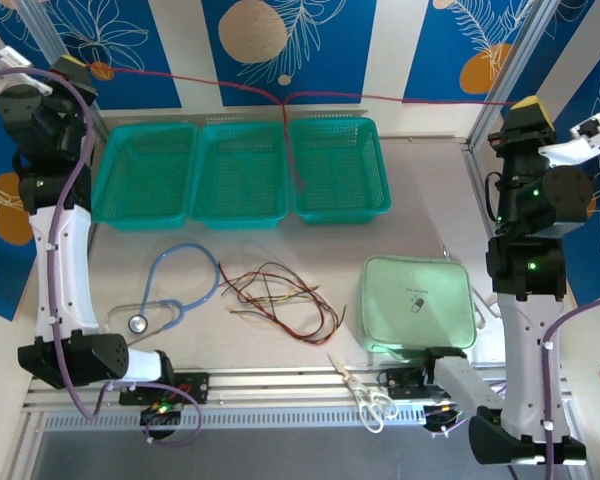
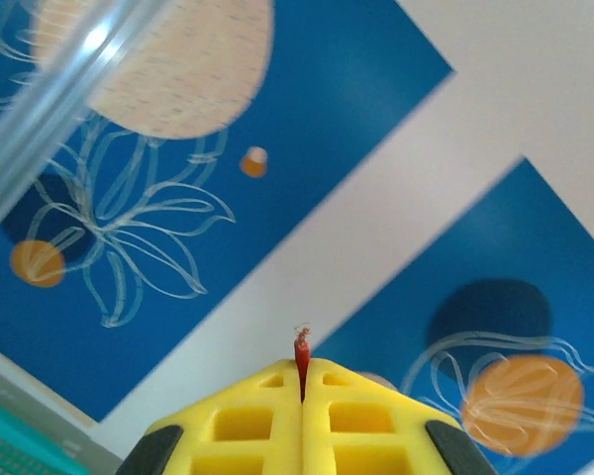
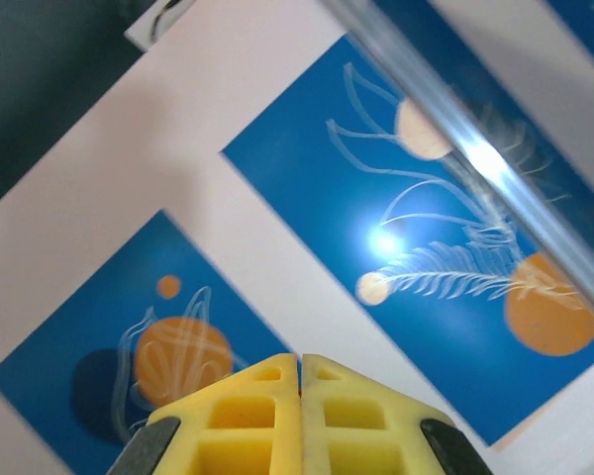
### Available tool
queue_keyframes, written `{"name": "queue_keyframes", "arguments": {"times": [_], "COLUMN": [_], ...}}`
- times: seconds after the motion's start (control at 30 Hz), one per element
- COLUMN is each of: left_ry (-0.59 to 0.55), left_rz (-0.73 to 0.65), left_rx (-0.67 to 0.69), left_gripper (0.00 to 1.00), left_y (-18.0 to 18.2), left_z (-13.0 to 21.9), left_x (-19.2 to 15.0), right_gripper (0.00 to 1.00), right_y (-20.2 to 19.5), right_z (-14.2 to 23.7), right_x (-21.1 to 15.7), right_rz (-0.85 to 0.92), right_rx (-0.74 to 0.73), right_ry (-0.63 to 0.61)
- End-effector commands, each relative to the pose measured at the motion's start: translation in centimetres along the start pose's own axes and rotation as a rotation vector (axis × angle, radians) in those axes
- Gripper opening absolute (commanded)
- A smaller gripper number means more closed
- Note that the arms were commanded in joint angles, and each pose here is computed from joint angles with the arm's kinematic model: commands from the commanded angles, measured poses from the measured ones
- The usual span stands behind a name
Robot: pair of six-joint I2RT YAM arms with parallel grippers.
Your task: Untangle the cables
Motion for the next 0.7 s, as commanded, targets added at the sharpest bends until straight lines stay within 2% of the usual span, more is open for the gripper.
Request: {"name": "queue_keyframes", "arguments": {"times": [0.0,0.03,0.1,0.17,0.3,0.47,0.67], "left_ry": [-0.093,-0.094,-0.108,-0.156,-0.103,-0.197,-0.178], "left_rz": [0.086,0.110,0.247,0.356,0.282,0.346,0.306], "left_rx": [0.011,0.025,0.057,0.008,0.045,0.125,0.188], "left_gripper": [0.00,0.00,0.00,0.00,0.00,0.00,0.00], "left_y": [1.3,2.1,4.5,6.0,5.7,8.3,10.1], "left_z": [-0.2,-0.4,-0.6,-0.7,-1.0,0.3,-0.5], "left_x": [2.0,2.0,2.0,2.1,2.4,2.9,2.4], "right_gripper": [0.00,0.00,0.00,0.00,0.00,0.00,0.00], "right_y": [-0.5,-0.9,-1.7,-2.1,-2.9,-4.9,-7.8], "right_z": [-0.3,-0.4,-0.3,-0.4,-0.9,0.6,1.8], "right_x": [1.5,1.6,2.1,2.2,1.5,3.5,4.4], "right_rz": [-0.041,-0.046,-0.070,-0.086,-0.099,-0.051,-0.075], "right_rx": [-0.046,-0.062,-0.104,-0.113,-0.126,-0.220,-0.336], "right_ry": [-0.044,-0.052,-0.090,-0.099,-0.066,-0.181,-0.216]}}
Point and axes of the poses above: each hand's point on the last joint's axis, 136 mm out from that joint toward the fingers, its own z axis back along the fingers, its own y axis along the line the jaws close on, x = y × z, the point moved 7 cm from there along z, back along the fingers, and after that the axes turned 7 degrees about -z, right-handed, at the moved point
